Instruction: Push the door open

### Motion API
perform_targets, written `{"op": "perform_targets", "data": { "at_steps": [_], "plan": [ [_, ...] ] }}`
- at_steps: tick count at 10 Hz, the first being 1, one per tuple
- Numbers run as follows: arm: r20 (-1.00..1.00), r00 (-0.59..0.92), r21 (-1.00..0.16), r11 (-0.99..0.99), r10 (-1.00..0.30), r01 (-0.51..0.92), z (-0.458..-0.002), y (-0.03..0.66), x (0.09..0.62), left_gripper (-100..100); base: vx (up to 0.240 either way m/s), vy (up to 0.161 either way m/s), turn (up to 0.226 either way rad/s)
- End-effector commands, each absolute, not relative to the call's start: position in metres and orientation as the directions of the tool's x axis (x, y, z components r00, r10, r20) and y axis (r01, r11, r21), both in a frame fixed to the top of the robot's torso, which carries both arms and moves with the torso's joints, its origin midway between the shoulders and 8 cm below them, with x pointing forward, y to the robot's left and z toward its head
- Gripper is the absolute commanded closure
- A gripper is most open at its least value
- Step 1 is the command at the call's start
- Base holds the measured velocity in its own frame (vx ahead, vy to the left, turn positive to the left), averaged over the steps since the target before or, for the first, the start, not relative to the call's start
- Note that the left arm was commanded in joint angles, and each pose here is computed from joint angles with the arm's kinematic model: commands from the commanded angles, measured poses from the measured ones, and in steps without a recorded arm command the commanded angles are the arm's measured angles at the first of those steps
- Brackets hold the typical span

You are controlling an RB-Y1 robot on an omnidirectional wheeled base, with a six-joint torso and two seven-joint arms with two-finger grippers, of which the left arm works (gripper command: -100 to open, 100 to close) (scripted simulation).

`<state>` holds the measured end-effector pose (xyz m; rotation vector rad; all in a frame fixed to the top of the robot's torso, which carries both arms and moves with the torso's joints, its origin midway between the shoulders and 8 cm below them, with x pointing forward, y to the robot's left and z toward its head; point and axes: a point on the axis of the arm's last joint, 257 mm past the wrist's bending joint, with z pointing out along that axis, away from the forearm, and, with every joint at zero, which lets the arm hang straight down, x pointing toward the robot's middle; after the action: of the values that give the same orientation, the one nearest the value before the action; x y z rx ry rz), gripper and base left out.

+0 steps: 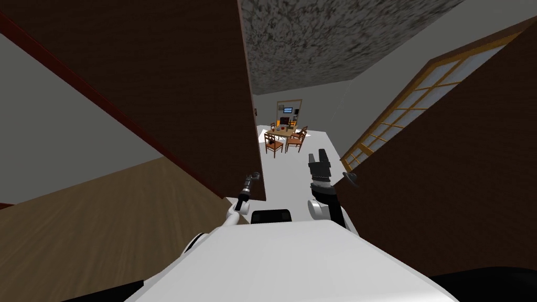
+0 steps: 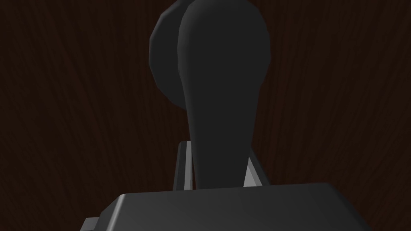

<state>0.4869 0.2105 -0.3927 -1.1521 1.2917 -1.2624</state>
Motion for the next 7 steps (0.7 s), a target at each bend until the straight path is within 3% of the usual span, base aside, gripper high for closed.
{"op": "perform_targets", "data": {
  "at_steps": [1, 3, 7],
  "plan": [
    [-0.01, -0.081, -1.0, 0.01, -0.997, 0.002, -0.391, 0.211, 0.489, 100, 0.141, -0.11, 0.054],
    [-0.002, -0.062, -1.0, 0.002, -0.998, 0.0, -0.391, 0.214, 0.489, 100, 0.144, -0.106, 0.051],
    [-0.02, -0.014, -1.0, 0.02, -1.0, -0.002, -0.392, 0.245, 0.489, 100, 0.122, -0.046, 0.041]
  ]
}}
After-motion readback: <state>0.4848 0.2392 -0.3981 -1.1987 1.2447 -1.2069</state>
